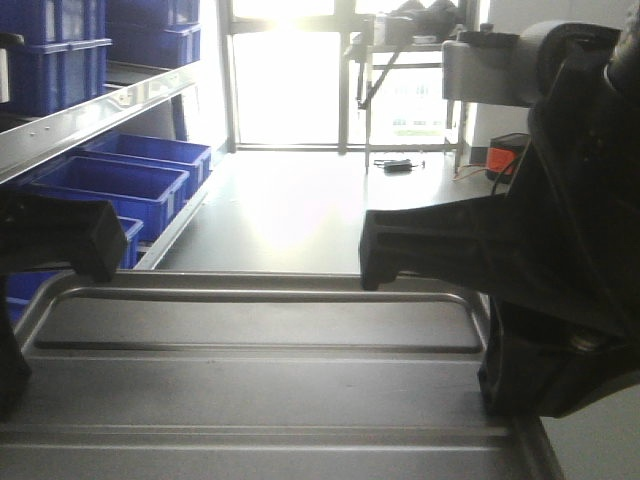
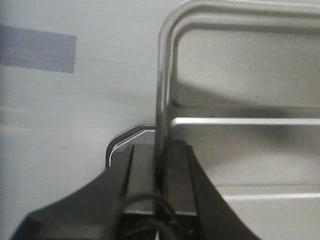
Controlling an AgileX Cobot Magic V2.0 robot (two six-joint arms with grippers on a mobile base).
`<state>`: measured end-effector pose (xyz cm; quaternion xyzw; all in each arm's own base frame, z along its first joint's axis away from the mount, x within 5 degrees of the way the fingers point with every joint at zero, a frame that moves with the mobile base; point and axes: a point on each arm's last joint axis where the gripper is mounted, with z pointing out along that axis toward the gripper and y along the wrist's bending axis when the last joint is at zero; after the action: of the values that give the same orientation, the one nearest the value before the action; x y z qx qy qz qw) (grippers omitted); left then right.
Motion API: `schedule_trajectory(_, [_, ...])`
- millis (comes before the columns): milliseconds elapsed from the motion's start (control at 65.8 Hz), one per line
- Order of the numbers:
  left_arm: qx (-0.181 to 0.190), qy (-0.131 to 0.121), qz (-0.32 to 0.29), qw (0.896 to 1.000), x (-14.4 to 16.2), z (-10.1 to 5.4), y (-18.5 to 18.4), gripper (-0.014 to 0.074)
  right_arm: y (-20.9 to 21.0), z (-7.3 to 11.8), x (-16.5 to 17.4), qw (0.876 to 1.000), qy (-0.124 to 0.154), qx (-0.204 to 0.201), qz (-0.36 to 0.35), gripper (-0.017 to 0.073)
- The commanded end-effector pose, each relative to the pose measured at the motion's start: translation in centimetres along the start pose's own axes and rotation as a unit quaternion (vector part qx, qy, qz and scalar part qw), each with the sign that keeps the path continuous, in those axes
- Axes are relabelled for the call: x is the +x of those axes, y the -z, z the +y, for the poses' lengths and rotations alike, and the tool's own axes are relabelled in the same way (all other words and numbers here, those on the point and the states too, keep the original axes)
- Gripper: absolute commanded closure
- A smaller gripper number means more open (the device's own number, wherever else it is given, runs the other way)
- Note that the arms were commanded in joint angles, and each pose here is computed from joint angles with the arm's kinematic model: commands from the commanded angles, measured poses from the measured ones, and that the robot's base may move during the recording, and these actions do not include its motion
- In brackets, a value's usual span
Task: Grab silver tray and stack on right shelf
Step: 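Hold the tray level in both grippers while the base drives away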
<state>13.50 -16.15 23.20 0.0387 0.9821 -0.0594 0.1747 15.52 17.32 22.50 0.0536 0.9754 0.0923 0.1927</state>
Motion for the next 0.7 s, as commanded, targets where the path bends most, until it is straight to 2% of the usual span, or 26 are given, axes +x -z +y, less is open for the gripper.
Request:
schedule_trajectory(0, [-0.003, -0.008, -0.015, 1.0, -0.46, 0.0, 0.88, 0.0686, 0.92, -0.08, -0.65, 1.0, 0.012, 0.0, -0.023, 0.0492])
schedule_trajectory(684, [-0.003, -0.008, -0.015, 1.0, -0.46, 0.0, 0.88, 0.0686, 0.92, -0.07, -0.65, 1.0, 0.012, -0.001, -0.023, 0.0492])
